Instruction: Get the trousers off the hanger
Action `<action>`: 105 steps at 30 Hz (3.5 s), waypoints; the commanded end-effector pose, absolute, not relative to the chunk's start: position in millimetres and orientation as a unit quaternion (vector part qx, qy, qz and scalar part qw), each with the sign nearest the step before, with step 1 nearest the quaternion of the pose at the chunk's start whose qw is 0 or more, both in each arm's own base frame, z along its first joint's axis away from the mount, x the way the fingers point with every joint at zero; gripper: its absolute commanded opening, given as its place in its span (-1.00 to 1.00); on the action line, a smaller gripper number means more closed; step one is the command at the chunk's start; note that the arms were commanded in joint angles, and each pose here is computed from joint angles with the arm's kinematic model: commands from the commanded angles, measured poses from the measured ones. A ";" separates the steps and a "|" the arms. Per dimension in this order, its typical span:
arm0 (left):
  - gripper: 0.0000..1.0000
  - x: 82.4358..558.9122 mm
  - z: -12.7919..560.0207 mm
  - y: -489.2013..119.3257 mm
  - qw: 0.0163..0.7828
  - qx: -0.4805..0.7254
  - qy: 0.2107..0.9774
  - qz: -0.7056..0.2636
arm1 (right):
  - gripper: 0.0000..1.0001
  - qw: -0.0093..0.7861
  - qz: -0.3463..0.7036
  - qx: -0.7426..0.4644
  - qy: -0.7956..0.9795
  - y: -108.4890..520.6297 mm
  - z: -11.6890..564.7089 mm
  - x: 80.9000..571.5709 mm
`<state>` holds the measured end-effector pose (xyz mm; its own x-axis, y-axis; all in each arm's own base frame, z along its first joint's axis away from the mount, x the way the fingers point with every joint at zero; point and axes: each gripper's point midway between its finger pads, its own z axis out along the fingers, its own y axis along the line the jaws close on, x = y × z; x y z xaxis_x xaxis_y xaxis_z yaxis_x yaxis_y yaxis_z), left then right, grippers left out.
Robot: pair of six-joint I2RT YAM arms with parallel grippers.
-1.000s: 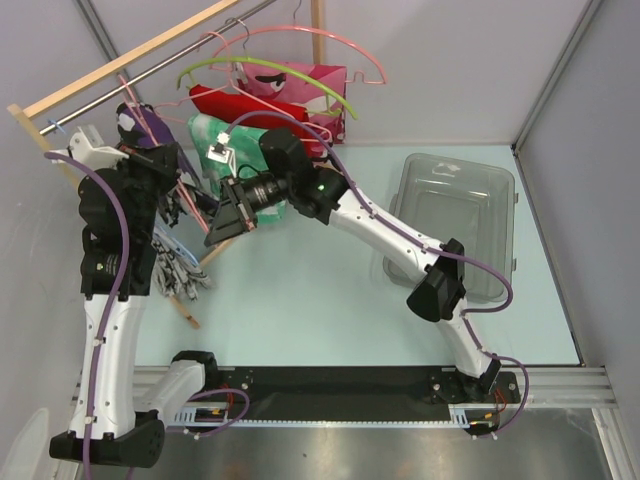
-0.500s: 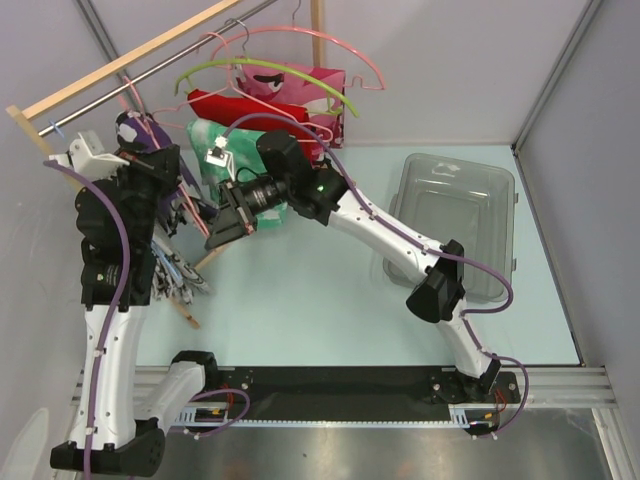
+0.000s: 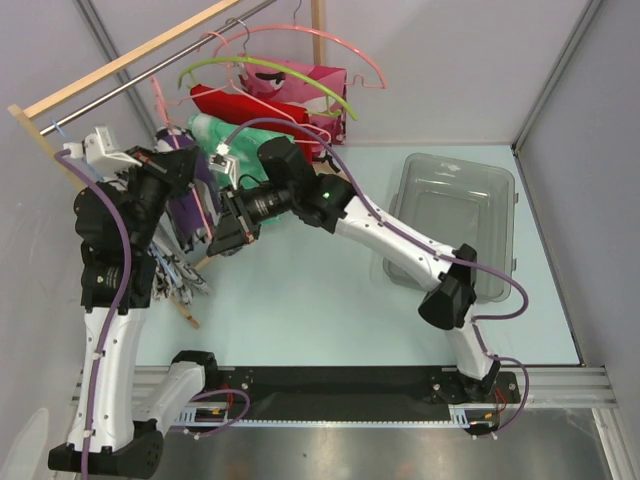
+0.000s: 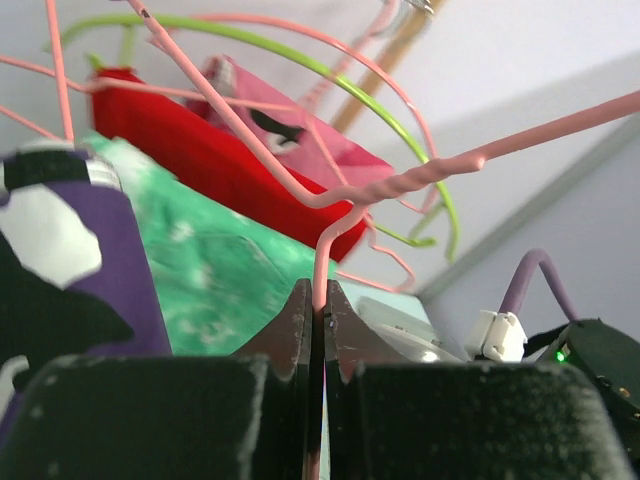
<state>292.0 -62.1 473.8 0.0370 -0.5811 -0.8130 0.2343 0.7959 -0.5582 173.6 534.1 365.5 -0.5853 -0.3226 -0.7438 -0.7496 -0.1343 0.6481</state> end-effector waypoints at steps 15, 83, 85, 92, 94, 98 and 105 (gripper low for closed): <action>-0.99 160.3 567.3 -144.2 0.626 0.006 0.530 -0.572 | -1.00 0.302 0.584 -0.398 0.639 470.7 426.3 120.7; -0.99 217.1 587.6 -272.8 0.444 -0.056 0.605 -0.659 | 0.54 0.602 0.318 -0.284 0.675 293.4 396.8 142.1; -0.99 216.6 587.9 -272.3 0.446 -0.054 0.605 -0.657 | 0.51 0.601 0.320 -0.294 0.671 291.5 397.7 139.4; -0.99 213.8 587.6 -270.2 0.446 -0.054 0.607 -0.656 | 0.54 0.596 0.296 -0.312 0.679 290.5 389.6 141.5; -0.99 212.6 588.4 -269.8 0.446 -0.054 0.605 -0.657 | 0.44 0.603 0.286 -0.291 0.685 288.5 391.5 148.2; -0.99 210.4 589.9 -270.1 0.445 -0.053 0.604 -0.660 | 0.12 0.634 0.253 -0.246 0.688 283.4 391.3 166.8; -0.99 207.7 589.5 -271.9 0.440 -0.049 0.605 -0.662 | 0.10 0.696 0.248 -0.189 0.646 277.2 406.8 182.4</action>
